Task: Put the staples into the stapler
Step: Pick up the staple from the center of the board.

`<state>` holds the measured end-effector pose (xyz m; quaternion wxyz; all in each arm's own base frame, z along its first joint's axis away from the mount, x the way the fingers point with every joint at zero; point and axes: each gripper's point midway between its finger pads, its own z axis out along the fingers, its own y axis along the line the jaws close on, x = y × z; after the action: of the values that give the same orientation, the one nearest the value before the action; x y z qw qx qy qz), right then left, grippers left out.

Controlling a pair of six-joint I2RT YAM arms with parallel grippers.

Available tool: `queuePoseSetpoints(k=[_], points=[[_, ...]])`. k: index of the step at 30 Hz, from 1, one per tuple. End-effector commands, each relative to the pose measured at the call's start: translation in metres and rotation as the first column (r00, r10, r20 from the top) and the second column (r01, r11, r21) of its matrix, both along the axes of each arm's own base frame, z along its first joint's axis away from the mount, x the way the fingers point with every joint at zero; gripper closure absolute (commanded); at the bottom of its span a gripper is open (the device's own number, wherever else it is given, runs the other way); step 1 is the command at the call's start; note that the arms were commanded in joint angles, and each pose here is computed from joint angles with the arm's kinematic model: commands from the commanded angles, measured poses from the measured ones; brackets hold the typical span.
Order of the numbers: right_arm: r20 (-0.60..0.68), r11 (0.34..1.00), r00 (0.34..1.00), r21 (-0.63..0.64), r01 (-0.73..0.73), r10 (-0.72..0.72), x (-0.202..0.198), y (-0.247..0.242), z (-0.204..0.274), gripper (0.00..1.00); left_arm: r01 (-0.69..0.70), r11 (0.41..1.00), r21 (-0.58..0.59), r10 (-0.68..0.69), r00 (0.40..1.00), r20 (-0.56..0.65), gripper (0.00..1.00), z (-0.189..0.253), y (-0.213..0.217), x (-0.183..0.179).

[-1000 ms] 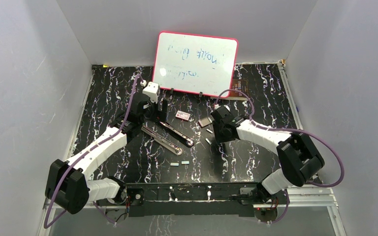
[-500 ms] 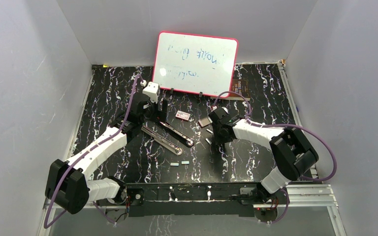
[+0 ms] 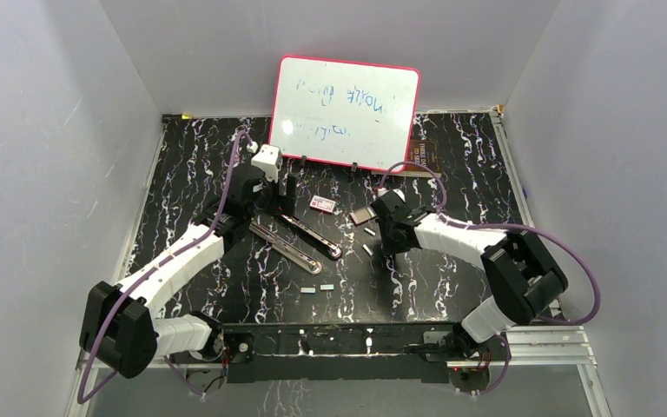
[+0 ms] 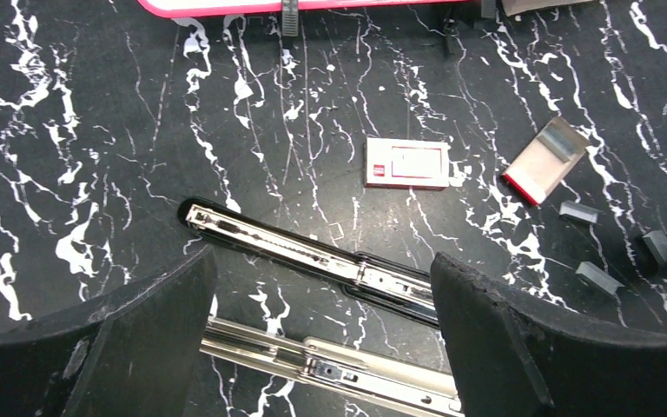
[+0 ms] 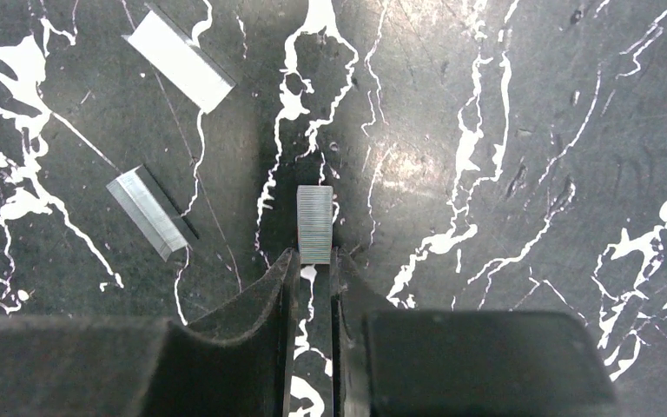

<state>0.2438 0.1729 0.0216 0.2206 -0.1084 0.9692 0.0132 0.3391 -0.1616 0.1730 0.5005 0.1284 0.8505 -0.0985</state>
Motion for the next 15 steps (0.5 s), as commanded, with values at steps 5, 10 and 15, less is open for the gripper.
queuePoseSetpoints(k=[5,10,15], points=[[0.209,0.987,0.977,0.145,-0.072,0.04,0.02,0.017,0.054,0.82,0.038,0.972,-0.231,-0.029,0.999,0.042,0.09,0.051,-0.024,-0.007],[0.335,0.96,0.941,0.243,-0.137,0.05,0.025,0.028,0.093,0.84,0.053,0.929,-0.367,-0.044,0.998,0.034,0.09,0.072,-0.04,-0.01],[0.465,0.903,0.881,0.337,-0.265,0.085,0.024,0.045,0.135,0.88,0.096,0.828,-0.553,-0.134,0.991,-0.028,0.14,0.08,-0.075,-0.015]])
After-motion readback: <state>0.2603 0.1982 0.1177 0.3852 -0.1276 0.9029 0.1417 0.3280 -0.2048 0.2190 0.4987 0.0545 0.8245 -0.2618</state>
